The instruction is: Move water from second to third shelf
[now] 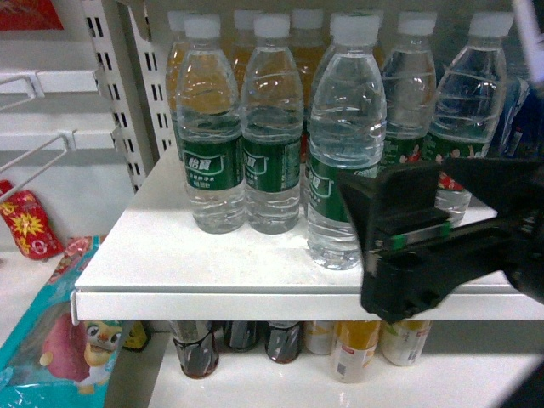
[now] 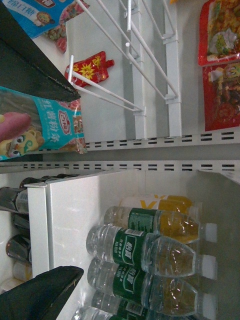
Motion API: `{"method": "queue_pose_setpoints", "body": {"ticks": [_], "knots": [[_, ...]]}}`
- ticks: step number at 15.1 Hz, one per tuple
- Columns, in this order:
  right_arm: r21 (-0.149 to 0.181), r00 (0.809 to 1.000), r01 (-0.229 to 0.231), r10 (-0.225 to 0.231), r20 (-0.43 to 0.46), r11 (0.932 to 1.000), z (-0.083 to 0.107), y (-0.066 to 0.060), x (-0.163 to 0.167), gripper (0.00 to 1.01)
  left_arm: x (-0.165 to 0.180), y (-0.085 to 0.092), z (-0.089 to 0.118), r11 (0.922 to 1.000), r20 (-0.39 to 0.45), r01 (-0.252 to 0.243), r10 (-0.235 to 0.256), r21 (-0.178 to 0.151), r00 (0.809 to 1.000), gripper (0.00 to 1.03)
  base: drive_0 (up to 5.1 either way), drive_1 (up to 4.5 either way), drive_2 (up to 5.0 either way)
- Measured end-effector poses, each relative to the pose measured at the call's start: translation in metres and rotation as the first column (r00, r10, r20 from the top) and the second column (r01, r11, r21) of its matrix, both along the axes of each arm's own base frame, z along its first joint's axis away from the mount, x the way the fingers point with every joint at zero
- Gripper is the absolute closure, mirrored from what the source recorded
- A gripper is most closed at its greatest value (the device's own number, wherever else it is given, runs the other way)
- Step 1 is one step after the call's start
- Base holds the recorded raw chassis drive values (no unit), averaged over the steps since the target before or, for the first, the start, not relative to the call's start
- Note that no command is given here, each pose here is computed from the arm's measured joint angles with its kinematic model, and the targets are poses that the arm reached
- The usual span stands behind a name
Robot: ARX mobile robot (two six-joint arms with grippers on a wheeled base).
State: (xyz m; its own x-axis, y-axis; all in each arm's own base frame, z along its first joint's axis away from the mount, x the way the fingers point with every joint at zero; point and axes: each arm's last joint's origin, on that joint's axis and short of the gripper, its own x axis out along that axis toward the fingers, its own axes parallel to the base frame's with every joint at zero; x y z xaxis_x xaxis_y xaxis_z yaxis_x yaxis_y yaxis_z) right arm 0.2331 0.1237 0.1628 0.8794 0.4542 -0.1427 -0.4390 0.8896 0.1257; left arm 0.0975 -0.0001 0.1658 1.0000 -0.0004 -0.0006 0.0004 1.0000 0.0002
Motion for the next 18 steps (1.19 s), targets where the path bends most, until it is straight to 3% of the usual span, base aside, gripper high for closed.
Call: {"method": "queue_pose_setpoints", "body": {"ticks": [3,4,5,6,7,8,10,13,14,18], "knots": [[0.010,1.000,0.014,-0.014,0.013,0.9999,0.012,-0.023,-0.032,0.03,0.000,0.000,0.000,1.0000,0.000,0.000,0.000,0.000,1.000,0.05,0.0,0.00,0.0],[0.017,0.999,0.028,-0.029,0.023,0.9994,0.020,-0.040,-0.053,0.03,0.000,0.000,0.000,1.0000,0.000,0.000,0.000,0.000,1.000,0.05,0.0,0.00,0.0],[0.042,0.993,0.094,-0.097,0.068,0.9947,0.037,-0.070,-0.080,0.03,0.000,0.000,0.000,1.0000,0.000,0.000,0.000,0.000,1.000,0.05,0.0,0.00,0.0],[-0.024,0.903,0.411,-0.403,0.152,0.9115,0.037,-0.093,-0.101,0.30,0.000,0.000,0.000,1.0000,0.000,0.000,0.000,0.000,1.000,0.05,0.0,0.00,0.0],[-0.038,0.878,0.460,-0.449,0.165,0.8868,0.035,-0.108,-0.109,0.56,0.000,0.000,0.000,1.0000,0.000,0.000,0.000,0.000,1.000,0.05,0.0,0.00,0.0],[-0.044,0.890,0.438,-0.425,0.167,0.8981,0.036,-0.113,-0.114,0.67,0.000,0.000,0.000,1.0000,0.000,0.000,0.000,0.000,1.000,0.05,0.0,0.00,0.0],[-0.048,0.887,0.444,-0.431,0.169,0.8949,0.036,-0.118,-0.115,0.72,0.000,0.000,0.000,1.0000,0.000,0.000,0.000,0.000,1.000,0.05,0.0,0.00,0.0],[-0.039,0.866,0.478,-0.463,0.188,0.8777,0.037,-0.125,-0.117,0.83,0.000,0.000,0.000,1.0000,0.000,0.000,0.000,0.000,1.000,0.05,0.0,0.00,0.0],[-0.037,0.863,0.483,-0.468,0.191,0.8751,0.037,-0.126,-0.118,0.87,0.000,0.000,0.000,1.0000,0.000,0.000,0.000,0.000,1.000,0.05,0.0,0.00,0.0],[-0.041,0.876,0.458,-0.443,0.189,0.8879,0.032,-0.124,-0.119,1.00,0.000,0.000,0.000,1.0000,0.000,0.001,-0.001,0.000,1.000,0.05,0.0,0.00,0.0]]}}
